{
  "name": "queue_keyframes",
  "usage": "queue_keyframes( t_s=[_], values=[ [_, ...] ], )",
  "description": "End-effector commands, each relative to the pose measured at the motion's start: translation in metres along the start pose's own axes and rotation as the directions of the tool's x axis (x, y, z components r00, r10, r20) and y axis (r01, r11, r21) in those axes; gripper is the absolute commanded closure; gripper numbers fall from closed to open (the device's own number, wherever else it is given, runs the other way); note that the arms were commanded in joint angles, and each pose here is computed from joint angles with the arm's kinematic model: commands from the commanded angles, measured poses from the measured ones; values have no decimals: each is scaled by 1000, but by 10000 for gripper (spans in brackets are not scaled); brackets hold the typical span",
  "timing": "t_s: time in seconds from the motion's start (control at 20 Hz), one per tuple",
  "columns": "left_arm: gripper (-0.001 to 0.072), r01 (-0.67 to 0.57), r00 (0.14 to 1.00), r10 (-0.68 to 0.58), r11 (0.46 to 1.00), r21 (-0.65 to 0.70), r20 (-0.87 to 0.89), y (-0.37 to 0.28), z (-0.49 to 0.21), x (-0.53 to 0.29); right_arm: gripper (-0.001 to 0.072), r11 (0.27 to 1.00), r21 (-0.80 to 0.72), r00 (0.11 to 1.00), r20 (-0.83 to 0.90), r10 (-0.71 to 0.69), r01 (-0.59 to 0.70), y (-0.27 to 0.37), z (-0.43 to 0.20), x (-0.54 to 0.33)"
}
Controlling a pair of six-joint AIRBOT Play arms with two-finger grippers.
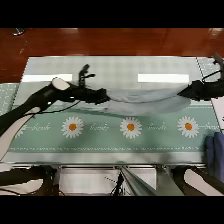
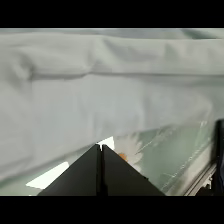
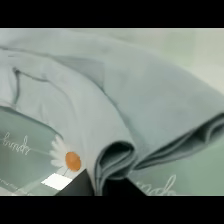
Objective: Fold the shirts.
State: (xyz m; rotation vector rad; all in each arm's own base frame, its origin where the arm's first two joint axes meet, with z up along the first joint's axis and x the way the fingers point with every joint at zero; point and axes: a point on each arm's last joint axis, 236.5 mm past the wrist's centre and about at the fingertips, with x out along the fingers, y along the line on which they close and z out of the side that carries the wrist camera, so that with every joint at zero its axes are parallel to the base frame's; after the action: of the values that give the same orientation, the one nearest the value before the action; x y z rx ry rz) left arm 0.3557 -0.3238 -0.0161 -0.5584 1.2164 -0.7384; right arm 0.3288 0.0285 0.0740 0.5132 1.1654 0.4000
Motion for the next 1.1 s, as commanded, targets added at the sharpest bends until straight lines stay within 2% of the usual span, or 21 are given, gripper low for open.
queue_keyframes(
  t_s=[0.0,0.2,0.4,0.5,0.7,0.9,1.05],
  values=[
    [682,56,993,-51,998,43,-104,-50,-14,72,688,998,-42,995,96,-36,40,34,-35,-33],
    [682,113,976,-103,993,41,-190,-100,-39,140,688,997,-67,989,145,-28,38,58,-51,-52],
    [680,155,895,-119,987,48,-430,-134,-130,174,688,999,-49,986,167,-14,22,65,-50,-55],
    [680,168,883,-121,984,64,-453,-144,-144,174,688,999,-43,986,169,-14,21,65,-49,-55],
    [681,182,913,-161,983,22,-374,-130,-65,136,687,999,-43,989,149,0,7,71,-53,-52],
    [681,177,955,-186,982,-60,-230,-76,50,23,688,994,-94,990,121,70,-59,110,-55,-31],
    [681,68,997,-67,997,23,-46,-44,107,-91,688,977,-143,983,77,168,-156,152,-46,0]
  ],
)
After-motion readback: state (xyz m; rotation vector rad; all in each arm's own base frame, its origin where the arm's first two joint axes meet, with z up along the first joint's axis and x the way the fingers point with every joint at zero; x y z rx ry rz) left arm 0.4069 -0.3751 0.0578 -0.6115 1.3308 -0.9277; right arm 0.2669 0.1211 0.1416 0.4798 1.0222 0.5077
